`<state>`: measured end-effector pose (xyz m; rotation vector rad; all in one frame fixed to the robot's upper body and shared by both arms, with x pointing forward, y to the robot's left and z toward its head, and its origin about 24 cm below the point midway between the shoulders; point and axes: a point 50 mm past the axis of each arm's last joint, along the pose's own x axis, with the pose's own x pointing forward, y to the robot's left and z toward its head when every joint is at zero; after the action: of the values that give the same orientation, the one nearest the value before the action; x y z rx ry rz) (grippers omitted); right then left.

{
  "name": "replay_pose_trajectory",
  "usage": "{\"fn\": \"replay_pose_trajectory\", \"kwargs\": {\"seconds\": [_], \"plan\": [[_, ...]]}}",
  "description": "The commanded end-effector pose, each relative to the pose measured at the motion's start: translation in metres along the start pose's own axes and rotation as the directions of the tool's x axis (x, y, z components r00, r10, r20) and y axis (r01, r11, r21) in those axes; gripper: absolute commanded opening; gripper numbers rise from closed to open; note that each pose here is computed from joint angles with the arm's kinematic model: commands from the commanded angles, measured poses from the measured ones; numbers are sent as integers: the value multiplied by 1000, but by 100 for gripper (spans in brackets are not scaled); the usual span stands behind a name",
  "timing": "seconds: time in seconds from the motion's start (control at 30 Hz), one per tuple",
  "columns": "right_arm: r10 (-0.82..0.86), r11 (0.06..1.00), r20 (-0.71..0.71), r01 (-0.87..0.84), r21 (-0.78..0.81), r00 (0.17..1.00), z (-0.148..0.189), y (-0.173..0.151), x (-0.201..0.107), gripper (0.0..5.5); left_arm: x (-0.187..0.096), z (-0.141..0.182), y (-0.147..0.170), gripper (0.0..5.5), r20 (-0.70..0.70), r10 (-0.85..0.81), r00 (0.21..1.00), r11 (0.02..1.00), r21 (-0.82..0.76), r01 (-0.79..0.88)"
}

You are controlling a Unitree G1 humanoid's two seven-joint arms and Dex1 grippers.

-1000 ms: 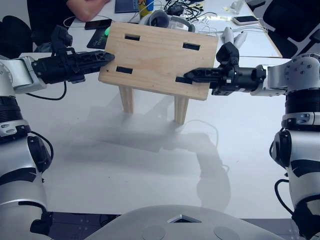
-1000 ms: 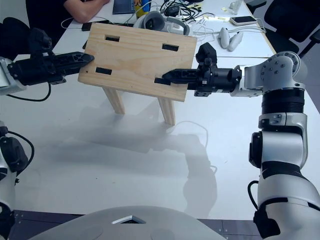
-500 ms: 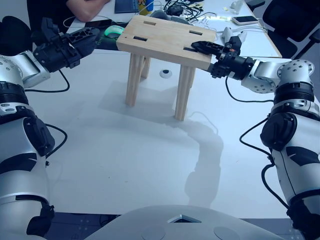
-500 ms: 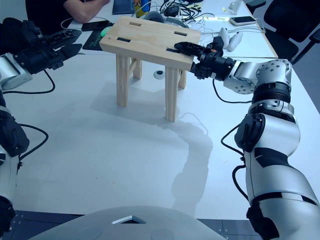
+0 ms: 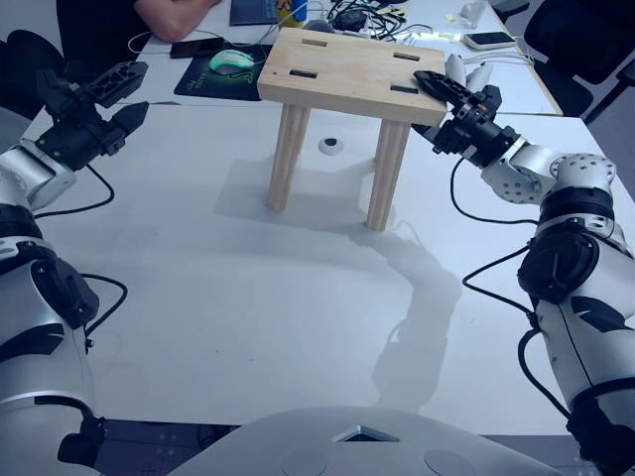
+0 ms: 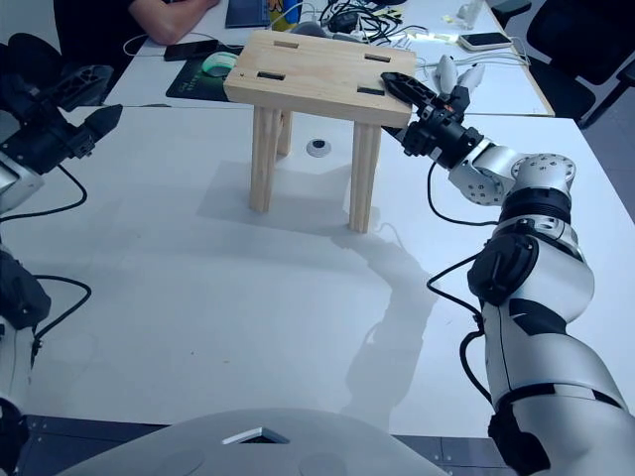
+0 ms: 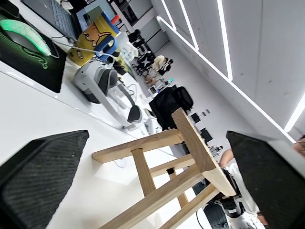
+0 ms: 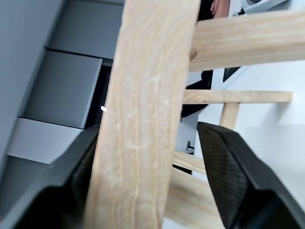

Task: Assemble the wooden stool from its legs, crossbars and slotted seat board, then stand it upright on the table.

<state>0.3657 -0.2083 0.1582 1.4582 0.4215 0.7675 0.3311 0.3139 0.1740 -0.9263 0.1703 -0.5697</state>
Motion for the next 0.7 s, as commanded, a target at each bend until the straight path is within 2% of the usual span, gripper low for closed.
{"fn": "replay_pose_trajectory", "kwargs": {"seconds": [0.03, 0.23, 0.4, 0.53, 0.7], "plan": [[114, 993, 37, -116, 27, 993, 4, 9, -4, 292, -8, -10, 7, 538, 7, 13, 1000, 999, -30, -13], [260, 961, 73, -265, 73, 963, 7, 20, -9, 292, -21, -27, 20, 538, 9, 45, 999, 996, -81, -44], [134, 991, 83, -135, 6, 988, 12, 10, -21, 292, -22, -33, 19, 538, 3, 48, 999, 996, -71, -48], [-105, 984, 26, 108, -140, 994, 7, -15, -26, 292, -20, -35, 8, 538, -14, 39, 999, 999, -12, -39], [-49, 996, 60, 54, -75, 997, 9, -18, -38, 292, -21, -40, 7, 538, -11, 33, 999, 999, -19, -33]]}}
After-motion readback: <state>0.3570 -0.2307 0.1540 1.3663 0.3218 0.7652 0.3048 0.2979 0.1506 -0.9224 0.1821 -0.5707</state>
